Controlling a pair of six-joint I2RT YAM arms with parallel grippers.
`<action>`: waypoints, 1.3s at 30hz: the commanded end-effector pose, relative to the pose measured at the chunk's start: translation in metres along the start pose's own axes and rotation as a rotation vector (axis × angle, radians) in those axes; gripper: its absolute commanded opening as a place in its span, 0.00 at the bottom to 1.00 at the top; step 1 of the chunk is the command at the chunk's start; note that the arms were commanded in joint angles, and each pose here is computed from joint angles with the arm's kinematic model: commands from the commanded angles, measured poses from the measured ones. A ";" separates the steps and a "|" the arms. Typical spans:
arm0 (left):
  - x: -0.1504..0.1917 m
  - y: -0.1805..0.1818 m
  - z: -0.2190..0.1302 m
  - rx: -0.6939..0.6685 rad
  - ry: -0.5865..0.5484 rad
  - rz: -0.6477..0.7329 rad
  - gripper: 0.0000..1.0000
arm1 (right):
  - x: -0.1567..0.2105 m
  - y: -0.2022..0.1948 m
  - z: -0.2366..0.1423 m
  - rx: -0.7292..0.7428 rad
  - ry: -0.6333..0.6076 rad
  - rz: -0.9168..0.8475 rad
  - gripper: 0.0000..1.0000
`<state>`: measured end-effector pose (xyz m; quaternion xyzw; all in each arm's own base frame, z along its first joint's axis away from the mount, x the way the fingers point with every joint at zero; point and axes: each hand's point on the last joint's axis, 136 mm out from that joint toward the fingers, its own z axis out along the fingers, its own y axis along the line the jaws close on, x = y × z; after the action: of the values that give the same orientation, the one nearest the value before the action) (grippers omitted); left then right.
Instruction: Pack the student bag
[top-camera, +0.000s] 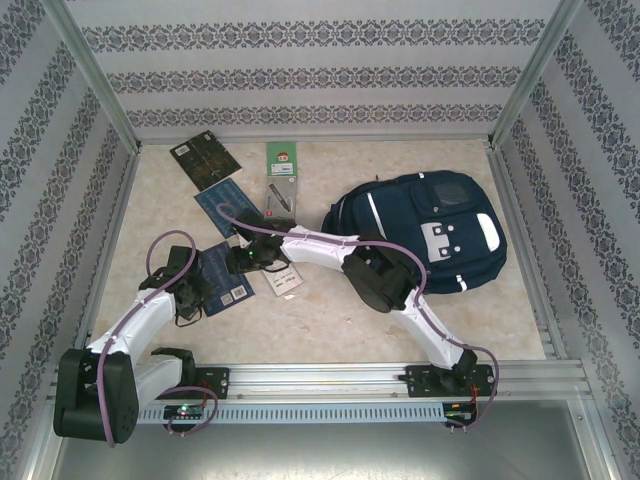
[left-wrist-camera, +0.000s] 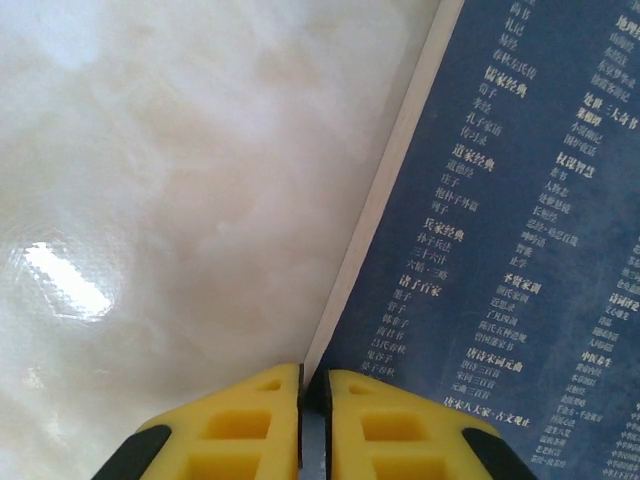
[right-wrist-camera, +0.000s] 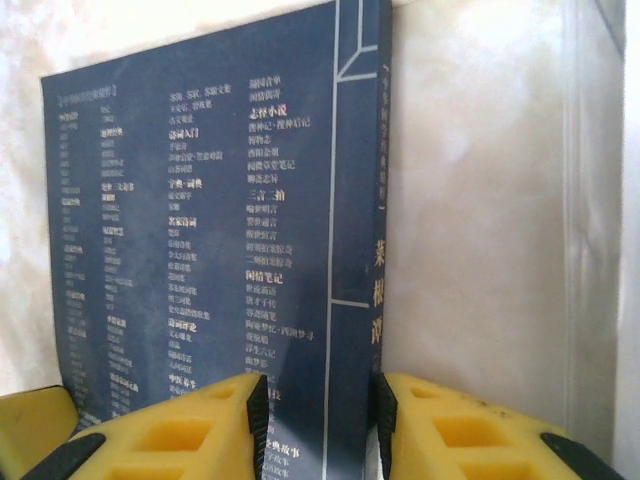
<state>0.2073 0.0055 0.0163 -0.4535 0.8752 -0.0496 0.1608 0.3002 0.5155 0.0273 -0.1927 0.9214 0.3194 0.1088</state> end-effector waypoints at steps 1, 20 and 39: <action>0.018 0.013 0.014 -0.021 0.070 0.006 0.14 | 0.025 0.050 0.002 -0.230 0.091 0.006 0.35; 0.014 0.012 0.000 0.001 0.040 0.010 0.13 | 0.017 0.103 -0.050 -0.570 0.100 0.040 0.26; -0.013 -0.101 -0.099 0.505 0.035 0.041 0.68 | -0.057 0.045 -0.164 -0.491 -0.211 0.105 0.00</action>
<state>0.2425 -0.0296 0.1075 -0.4086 0.8565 -0.2036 0.2407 0.3039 0.4757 0.1472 -0.1264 0.8354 0.5288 0.0805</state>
